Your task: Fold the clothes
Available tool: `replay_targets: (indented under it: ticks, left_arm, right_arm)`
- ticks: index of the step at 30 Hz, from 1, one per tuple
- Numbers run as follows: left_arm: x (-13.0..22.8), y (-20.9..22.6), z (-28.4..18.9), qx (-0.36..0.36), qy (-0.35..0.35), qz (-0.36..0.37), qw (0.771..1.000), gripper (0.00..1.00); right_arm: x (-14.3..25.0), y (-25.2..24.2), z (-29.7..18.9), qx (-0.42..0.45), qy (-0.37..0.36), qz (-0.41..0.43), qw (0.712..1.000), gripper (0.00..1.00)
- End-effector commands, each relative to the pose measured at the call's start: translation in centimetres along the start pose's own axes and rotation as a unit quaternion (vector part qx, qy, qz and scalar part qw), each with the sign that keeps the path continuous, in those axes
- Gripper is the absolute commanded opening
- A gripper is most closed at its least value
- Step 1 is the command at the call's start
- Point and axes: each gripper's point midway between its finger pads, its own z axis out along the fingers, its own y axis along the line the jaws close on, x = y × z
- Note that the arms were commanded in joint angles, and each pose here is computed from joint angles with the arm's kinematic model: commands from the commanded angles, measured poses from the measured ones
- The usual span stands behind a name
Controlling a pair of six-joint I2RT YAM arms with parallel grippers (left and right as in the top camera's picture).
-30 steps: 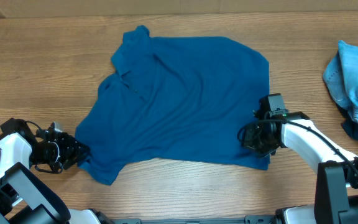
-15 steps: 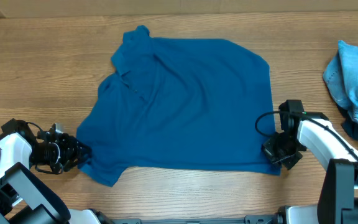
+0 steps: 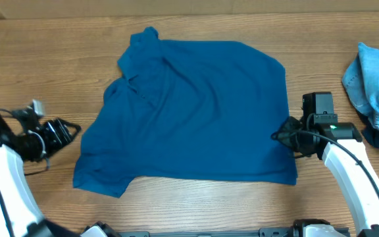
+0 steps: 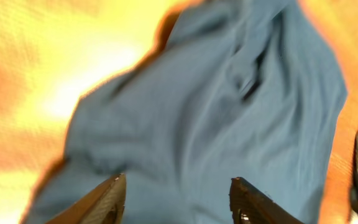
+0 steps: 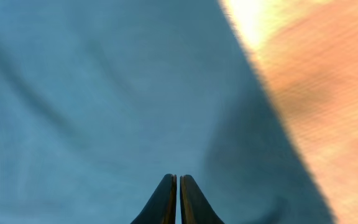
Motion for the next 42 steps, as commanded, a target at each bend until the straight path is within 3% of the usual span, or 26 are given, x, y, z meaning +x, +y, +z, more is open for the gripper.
replay_targets:
  ticks: [1, 4, 7, 12, 22, 32, 36, 37, 40, 42]
  left_arm:
    - [-2.9, -3.2, -2.1, 0.021, -0.072, 0.068, 0.995, 0.65]
    - [-4.7, -4.1, -1.7, 0.029, -0.099, 0.082, 0.991, 0.70]
    - [-6.2, -5.1, -0.2, 0.041, -0.109, 0.115, 0.987, 0.74]
    - [-7.2, -5.6, 4.9, 0.054, -0.081, 0.143, 0.985, 0.75]
    - [-6.2, -1.2, 16.0, 0.062, -0.001, 0.076, 0.995, 0.75]
    - [-4.7, -1.0, 20.0, 0.127, 0.030, 0.047, 0.990, 0.70]
    - [-4.2, -1.9, 20.6, 0.130, 0.036, 0.060, 0.989, 0.59]
    - [-4.4, -2.5, 20.9, 0.134, 0.032, 0.068, 0.988, 0.23]
    - [-5.0, -2.6, 20.9, 0.131, 0.021, 0.064, 0.989, 0.04]
    - [-5.4, -2.5, 20.9, 0.126, 0.014, 0.066, 0.990, 0.04]
  right_arm:
    - [0.2, 4.1, -0.7, -0.104, 0.020, -0.061, 0.993, 0.08]
    - [-0.1, 4.3, -0.7, -0.108, 0.014, -0.064, 0.992, 0.14]
    - [0.3, 5.4, -1.0, -0.140, 0.017, -0.115, 0.983, 0.33]
    - [1.6, 7.0, -1.7, -0.196, 0.043, -0.143, 0.969, 0.47]
    - [2.7, 6.3, -1.6, -0.185, 0.069, -0.132, 0.971, 0.52]
    - [3.2, 5.2, -1.3, -0.157, 0.081, -0.123, 0.977, 0.53]
    - [3.2, 5.0, -1.3, -0.153, 0.080, -0.123, 0.977, 0.53]
    - [3.3, 5.0, -1.3, -0.153, 0.082, -0.122, 0.977, 0.52]
    - [3.4, 4.9, -1.3, -0.152, 0.084, -0.121, 0.977, 0.51]
    - [3.4, 4.9, -1.3, -0.151, 0.085, -0.121, 0.977, 0.50]
